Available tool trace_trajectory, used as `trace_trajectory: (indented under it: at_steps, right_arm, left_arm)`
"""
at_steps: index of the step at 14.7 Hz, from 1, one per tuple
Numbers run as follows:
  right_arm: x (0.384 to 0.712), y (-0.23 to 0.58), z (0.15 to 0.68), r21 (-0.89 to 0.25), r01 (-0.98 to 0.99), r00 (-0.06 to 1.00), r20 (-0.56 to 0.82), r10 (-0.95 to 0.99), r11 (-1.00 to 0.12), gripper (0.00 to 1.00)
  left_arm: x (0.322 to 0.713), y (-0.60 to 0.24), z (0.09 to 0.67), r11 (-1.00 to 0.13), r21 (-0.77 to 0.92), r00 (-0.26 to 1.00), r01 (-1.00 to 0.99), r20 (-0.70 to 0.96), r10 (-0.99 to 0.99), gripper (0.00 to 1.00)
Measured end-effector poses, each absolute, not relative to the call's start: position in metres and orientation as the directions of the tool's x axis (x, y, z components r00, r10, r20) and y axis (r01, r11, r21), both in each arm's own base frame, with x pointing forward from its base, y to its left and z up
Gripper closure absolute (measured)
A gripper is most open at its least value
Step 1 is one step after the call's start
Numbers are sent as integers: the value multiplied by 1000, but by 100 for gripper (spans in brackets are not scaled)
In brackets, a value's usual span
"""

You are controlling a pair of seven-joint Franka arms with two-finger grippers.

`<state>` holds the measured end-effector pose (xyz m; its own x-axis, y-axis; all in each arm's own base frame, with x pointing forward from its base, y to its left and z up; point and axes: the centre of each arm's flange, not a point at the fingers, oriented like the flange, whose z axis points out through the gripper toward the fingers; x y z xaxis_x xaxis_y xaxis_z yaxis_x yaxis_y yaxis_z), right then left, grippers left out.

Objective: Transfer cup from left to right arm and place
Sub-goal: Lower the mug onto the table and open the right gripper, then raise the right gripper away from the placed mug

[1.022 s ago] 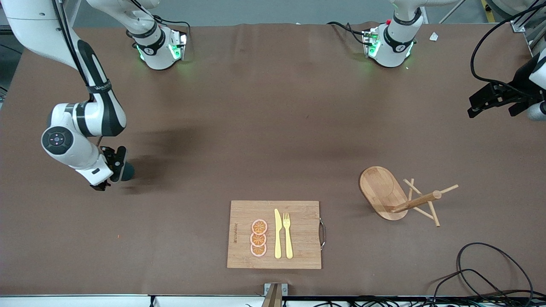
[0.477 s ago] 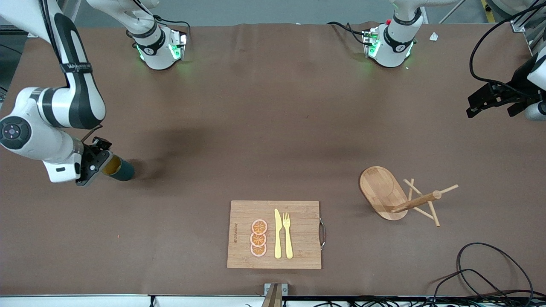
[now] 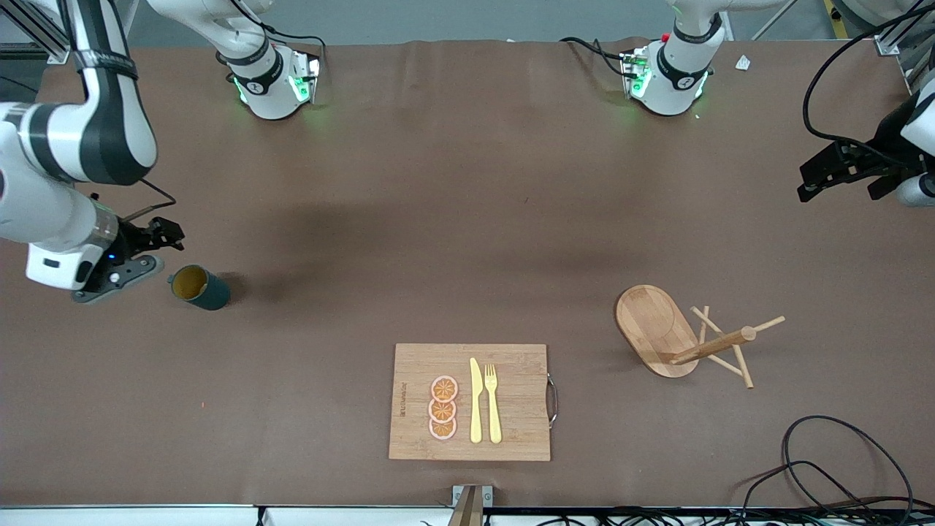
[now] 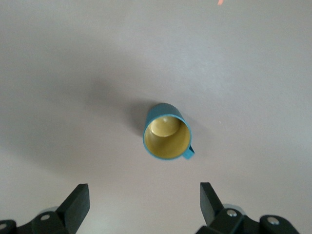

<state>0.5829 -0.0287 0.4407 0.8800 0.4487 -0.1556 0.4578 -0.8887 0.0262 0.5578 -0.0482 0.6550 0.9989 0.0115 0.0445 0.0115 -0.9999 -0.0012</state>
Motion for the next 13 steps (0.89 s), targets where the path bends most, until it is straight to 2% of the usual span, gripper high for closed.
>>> trace_trajectory:
  at_steps: [4,6,13]
  right_arm:
    - [588,-32,491,66,174,975,-149,163,-983,0]
    - [587,-33,508,82,65,987,-152,52,-995,0]
    - [588,-58,579,94,-32,995,-93,-41,-995,0]
  left_arm:
    - [558,-48,655,-1000,-1,999,12,44,12,0]
    - [558,-48,655,-1000,-1,999,12,44,12,0]
    - [558,-47,655,-1000,-1,999,13,44,13,0]
